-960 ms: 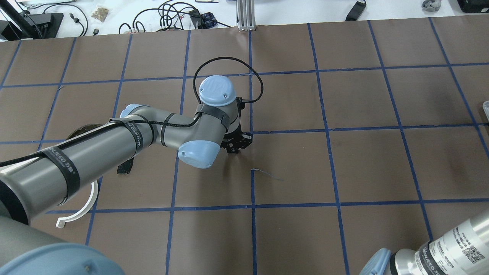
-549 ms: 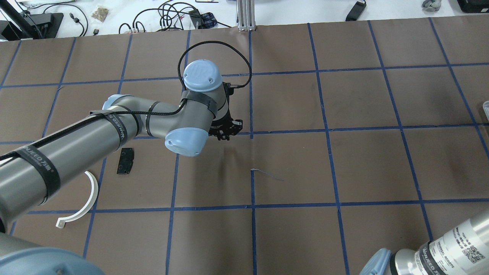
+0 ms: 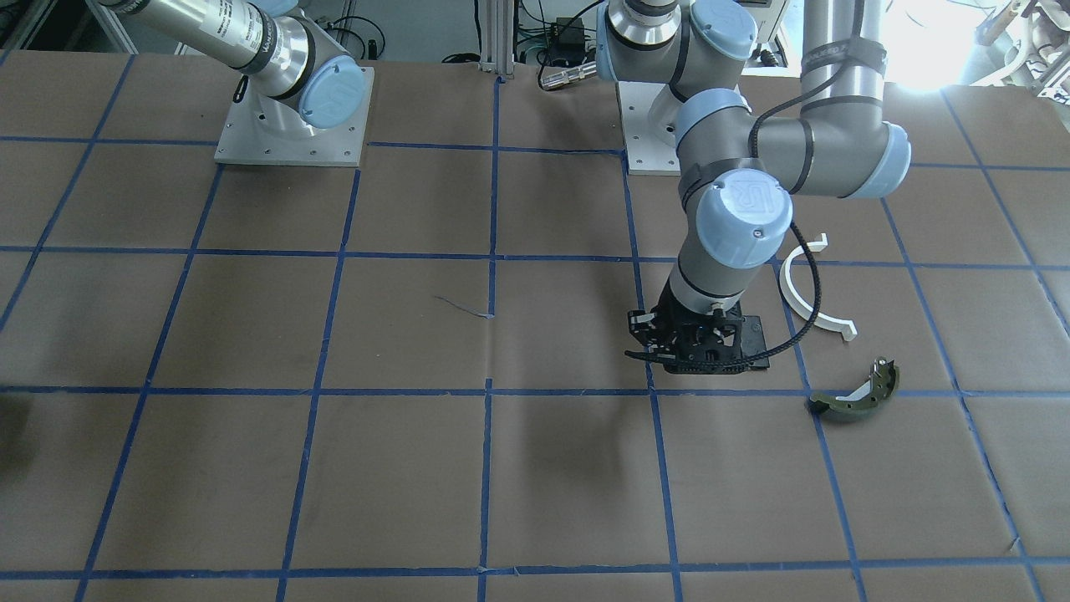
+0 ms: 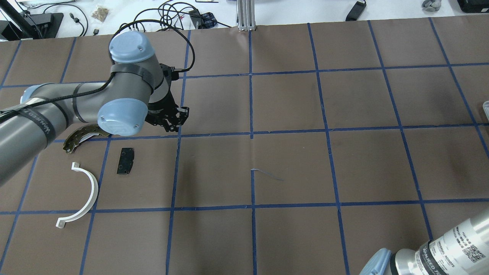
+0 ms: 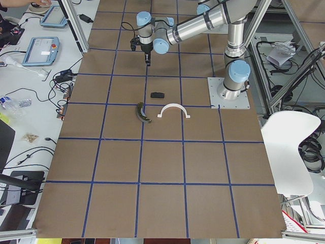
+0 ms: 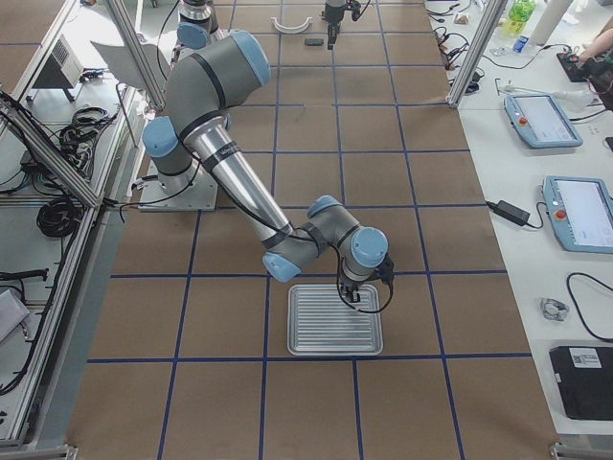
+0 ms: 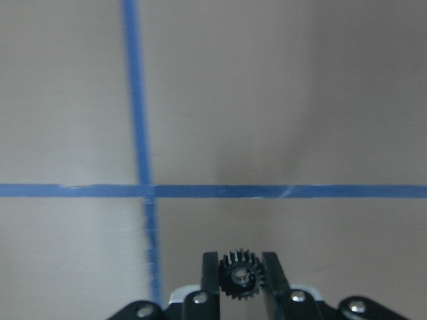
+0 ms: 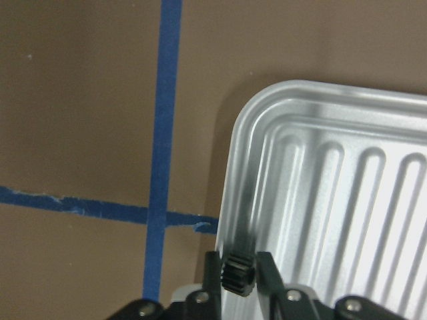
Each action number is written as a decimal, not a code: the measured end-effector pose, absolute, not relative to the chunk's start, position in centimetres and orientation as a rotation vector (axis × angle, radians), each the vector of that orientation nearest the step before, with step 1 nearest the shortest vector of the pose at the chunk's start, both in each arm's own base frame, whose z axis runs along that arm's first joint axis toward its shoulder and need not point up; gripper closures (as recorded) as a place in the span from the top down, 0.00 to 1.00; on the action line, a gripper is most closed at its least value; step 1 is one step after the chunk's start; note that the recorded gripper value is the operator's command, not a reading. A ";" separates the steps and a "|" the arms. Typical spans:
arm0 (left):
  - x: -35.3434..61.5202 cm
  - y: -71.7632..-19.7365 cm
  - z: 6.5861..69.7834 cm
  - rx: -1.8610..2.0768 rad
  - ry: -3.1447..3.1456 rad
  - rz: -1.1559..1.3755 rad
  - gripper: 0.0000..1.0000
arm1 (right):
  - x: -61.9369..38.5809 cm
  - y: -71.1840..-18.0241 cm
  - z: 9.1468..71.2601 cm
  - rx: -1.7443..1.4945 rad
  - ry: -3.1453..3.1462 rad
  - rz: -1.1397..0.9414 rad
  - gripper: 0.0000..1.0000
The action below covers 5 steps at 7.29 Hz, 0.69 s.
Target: Place bearing gear from tray to pile
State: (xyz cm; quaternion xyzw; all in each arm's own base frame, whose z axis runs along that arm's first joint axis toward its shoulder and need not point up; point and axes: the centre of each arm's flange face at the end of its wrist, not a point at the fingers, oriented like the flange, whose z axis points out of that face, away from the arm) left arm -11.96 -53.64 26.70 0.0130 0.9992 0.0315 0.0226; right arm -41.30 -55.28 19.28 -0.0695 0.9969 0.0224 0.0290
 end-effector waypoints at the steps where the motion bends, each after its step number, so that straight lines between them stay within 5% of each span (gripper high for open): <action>1: -7.9 -53.1 26.1 0.080 3.095 0.118 0.00 | -41.3 -55.3 19.3 -0.217 3.077 0.070 0.11; 5: 6.0 -50.2 21.5 0.093 3.121 0.146 0.00 | -41.5 -55.2 19.6 -0.225 3.089 0.088 0.00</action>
